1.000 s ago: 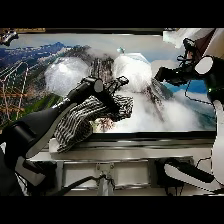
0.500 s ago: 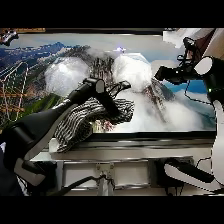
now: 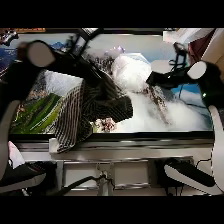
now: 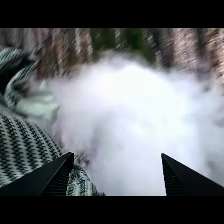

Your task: Fold the clothes and pants, and hang the long-sleeved shirts on hangers.

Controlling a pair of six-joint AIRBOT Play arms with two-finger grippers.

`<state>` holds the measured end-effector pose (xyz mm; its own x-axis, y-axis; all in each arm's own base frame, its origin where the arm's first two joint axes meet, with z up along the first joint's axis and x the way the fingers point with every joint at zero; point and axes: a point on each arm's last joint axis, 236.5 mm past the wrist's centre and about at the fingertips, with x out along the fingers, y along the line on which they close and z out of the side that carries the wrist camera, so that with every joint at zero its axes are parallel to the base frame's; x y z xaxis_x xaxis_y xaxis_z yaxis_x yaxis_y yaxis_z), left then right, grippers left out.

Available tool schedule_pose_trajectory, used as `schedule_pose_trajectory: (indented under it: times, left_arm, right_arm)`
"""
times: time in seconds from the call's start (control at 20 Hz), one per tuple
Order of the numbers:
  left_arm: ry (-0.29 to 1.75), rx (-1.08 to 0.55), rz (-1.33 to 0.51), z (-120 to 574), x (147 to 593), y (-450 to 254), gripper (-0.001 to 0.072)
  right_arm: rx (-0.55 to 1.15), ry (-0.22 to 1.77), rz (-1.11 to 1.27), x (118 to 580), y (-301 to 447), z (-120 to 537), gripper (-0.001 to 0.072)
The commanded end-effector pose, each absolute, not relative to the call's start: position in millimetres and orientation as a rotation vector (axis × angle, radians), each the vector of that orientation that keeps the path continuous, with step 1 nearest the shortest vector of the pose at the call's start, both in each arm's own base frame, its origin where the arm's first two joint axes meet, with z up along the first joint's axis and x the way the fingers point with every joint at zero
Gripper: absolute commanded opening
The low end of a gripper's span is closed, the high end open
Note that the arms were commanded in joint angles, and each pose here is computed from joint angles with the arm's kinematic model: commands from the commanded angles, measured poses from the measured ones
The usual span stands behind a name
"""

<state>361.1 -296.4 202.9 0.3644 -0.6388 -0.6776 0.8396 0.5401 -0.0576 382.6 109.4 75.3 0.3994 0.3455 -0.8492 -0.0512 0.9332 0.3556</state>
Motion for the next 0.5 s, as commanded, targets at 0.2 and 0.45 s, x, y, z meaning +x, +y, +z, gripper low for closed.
schedule_pose_trajectory:
  times: [0.2, 0.45]
  left_arm:
    - [0.625, 0.298, -0.93, 244, 354, -277, 0.0024]
    - [0.642, 0.266, -0.856, 241, 367, -270, 0.0024]
  right_arm:
    - [0.121, 1.252, 0.427, 286, 175, 19, 0.063]
    - [0.348, 1.233, 0.337, 236, 199, 22, 0.0629]
